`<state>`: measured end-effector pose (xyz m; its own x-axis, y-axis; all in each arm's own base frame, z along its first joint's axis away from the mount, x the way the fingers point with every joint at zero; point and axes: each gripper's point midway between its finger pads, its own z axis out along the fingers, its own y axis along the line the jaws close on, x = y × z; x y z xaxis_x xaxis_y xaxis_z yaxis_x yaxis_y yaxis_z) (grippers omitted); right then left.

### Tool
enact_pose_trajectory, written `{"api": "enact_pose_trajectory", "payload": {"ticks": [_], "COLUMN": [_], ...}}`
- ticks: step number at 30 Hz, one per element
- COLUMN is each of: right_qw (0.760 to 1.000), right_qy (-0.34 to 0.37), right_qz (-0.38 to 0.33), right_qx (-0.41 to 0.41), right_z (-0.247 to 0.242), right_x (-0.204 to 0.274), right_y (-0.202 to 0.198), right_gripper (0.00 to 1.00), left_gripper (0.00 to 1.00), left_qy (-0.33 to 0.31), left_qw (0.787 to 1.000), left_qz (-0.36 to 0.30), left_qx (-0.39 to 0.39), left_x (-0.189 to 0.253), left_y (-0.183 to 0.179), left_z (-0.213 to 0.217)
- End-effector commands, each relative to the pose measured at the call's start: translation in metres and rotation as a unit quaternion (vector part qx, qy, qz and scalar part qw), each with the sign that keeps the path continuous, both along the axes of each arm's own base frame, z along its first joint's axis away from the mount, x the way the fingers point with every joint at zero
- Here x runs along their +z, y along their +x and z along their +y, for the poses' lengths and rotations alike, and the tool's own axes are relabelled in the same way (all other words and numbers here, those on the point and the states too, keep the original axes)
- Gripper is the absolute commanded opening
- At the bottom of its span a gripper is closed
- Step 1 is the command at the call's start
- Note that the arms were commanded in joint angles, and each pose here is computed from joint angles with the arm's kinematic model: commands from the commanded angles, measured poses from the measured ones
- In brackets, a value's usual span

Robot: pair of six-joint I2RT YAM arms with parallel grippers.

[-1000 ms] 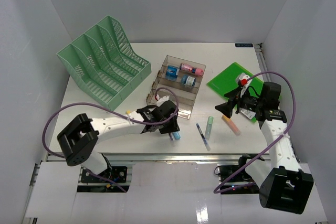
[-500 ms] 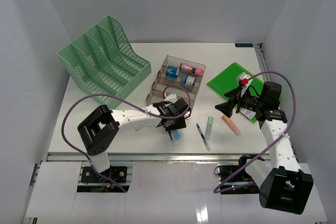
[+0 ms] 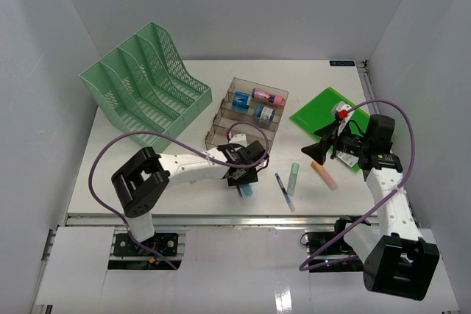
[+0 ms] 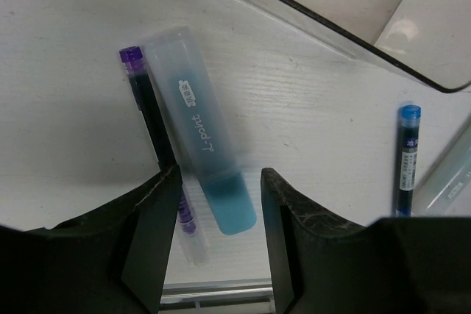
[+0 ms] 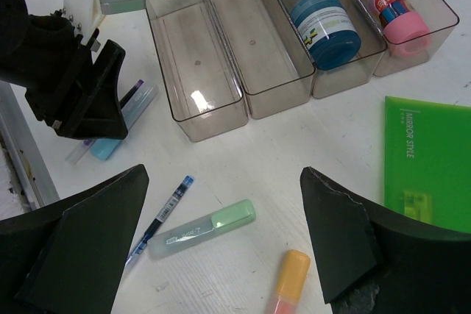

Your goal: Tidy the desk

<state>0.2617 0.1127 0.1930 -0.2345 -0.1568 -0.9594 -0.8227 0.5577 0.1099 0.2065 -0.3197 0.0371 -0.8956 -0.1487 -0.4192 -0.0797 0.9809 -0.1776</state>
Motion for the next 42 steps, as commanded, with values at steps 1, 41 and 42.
{"api": "enact_pose_trajectory", "payload": {"ticks": [1, 41, 42], "right_qw": [1.000, 1.000, 1.000], "right_qy": [0.005, 0.012, 0.012], "right_qz": [-0.023, -0.026, -0.026], "right_qx": [0.005, 0.006, 0.004], "right_z": [0.000, -0.002, -0.003], "right_x": [0.012, 0.015, 0.014], "right_y": [0.002, 0.000, 0.000], "right_gripper": [0.90, 0.90, 0.90], "left_gripper": [0.58, 0.00, 0.00], "left_qy": [0.011, -0.243, -0.259], "left_qw": [1.000, 0.962, 0.960], "left_qz": [-0.010, -0.055, -0.057], "left_qx": [0.011, -0.111, -0.094], "left_x": [0.002, 0.156, 0.159], "left_y": [0.008, 0.030, 0.042], "left_z": [-0.006, -0.020, -0.015]}}
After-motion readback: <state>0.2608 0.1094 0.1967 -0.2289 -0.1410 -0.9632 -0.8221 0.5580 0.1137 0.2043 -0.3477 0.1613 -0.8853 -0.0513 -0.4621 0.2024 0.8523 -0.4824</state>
